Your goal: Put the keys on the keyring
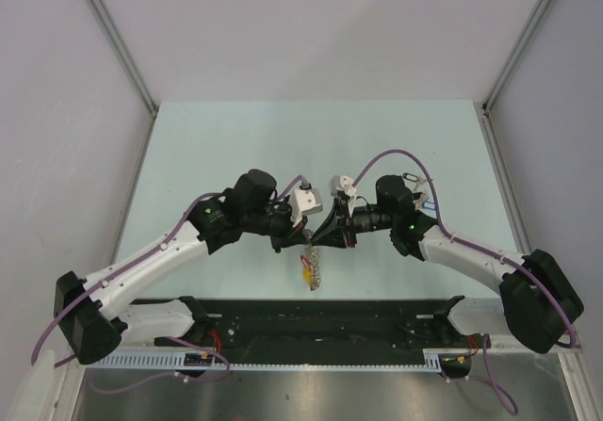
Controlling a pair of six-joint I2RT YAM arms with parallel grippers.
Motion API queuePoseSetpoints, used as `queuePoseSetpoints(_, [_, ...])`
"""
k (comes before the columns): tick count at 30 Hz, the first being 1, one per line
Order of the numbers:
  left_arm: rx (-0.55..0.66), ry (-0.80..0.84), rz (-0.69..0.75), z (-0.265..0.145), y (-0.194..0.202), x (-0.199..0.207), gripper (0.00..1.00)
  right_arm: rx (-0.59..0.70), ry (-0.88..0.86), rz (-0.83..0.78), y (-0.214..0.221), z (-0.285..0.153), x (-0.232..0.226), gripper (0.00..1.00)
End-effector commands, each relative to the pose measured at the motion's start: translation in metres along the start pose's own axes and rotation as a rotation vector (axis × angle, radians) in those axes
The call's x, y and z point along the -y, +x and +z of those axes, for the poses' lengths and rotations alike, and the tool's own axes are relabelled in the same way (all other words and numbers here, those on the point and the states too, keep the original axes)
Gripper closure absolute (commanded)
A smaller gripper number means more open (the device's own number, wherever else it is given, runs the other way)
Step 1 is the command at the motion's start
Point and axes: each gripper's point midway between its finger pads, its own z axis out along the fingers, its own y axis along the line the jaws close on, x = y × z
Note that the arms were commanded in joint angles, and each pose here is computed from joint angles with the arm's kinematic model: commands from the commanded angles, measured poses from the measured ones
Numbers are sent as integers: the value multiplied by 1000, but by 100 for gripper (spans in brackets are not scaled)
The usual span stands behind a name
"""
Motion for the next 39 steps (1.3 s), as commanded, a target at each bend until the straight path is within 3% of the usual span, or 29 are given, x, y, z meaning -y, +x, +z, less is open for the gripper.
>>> queuePoseSetpoints(1, [48,30,45,-3,-17,2,100,45,-24,-90,-28,2,-7,80])
queuePoseSetpoints(9, [33,37,36,-1,-15,3,100,42,-34,-89,-29,3,-9,81])
queuePoseSetpoints(18, [76,17,51,-7,-24,3,100,20,-44,-61,-24,6,-9,100])
queuePoseSetpoints(25, [152,-28,65,-19,-36,-1,100,9,-38,-79,-24,7,-9,100])
queuePoseSetpoints(39, [163,0,67,-19,-37,3,100,6,-32,-77,-24,8,-9,86])
